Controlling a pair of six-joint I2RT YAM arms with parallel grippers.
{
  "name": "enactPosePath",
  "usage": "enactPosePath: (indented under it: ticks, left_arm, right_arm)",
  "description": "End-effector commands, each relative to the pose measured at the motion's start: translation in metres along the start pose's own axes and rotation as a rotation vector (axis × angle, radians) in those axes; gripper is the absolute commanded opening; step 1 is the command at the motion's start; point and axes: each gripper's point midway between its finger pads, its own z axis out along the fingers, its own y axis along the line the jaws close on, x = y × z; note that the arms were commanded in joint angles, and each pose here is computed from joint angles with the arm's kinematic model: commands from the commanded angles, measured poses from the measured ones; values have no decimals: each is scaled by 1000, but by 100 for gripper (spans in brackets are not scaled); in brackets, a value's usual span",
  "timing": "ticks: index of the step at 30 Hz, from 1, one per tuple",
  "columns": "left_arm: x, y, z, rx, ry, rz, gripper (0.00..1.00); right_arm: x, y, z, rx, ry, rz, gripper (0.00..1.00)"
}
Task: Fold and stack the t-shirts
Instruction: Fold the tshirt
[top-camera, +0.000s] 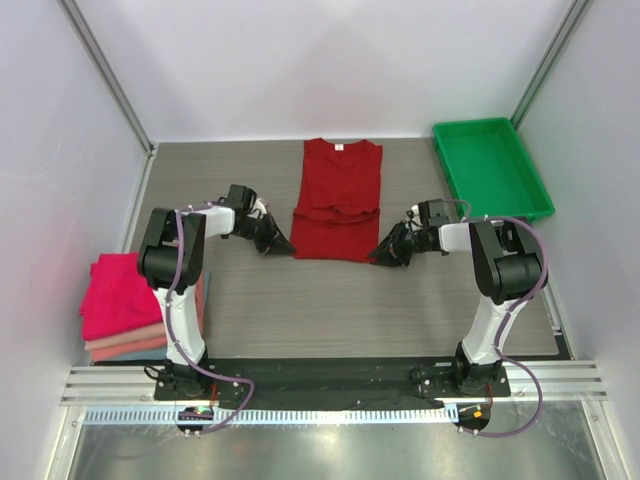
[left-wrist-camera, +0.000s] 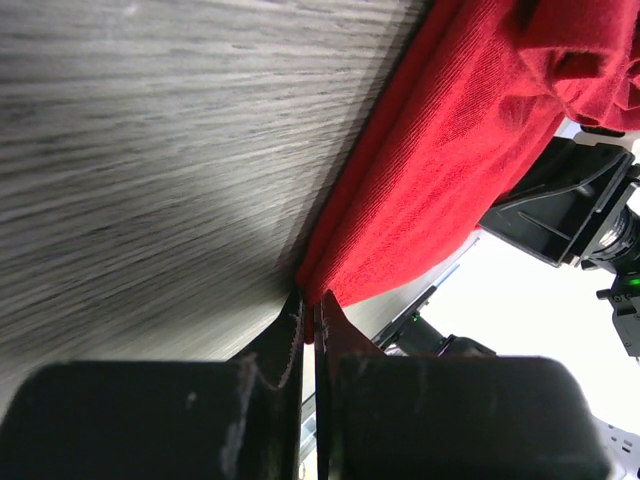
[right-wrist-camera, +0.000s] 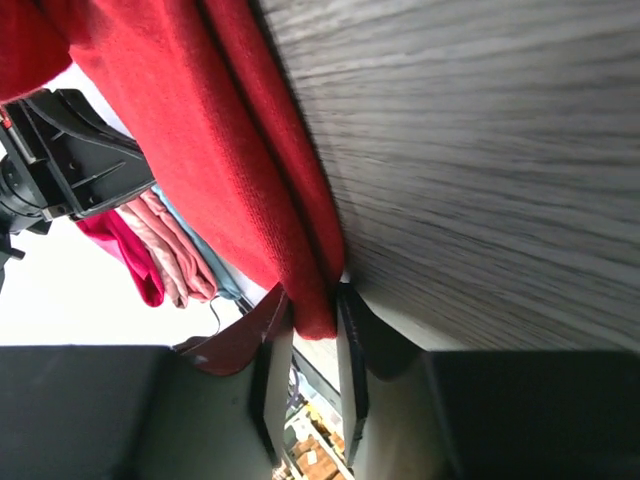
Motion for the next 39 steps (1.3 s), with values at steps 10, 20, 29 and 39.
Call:
enactPosePath:
  ticks: [10,20,29,39]
  left_arm:
    - [-9,-17,-12,9,-51,94,0]
    - [-2,-91,-71,123,-156,304,0]
    - [32,-119,-108,159,-189,403,0]
    - [47,-87,-96,116,-151,346,0]
  right_arm:
    - [-16,-25,-25,103,-91,-35,5]
    - [-16,48,-75,-15,-143,-216,2]
    - [9,77,-116,-39,-180,-337,1]
    - [3,87,-116,-49,-218,-400,2]
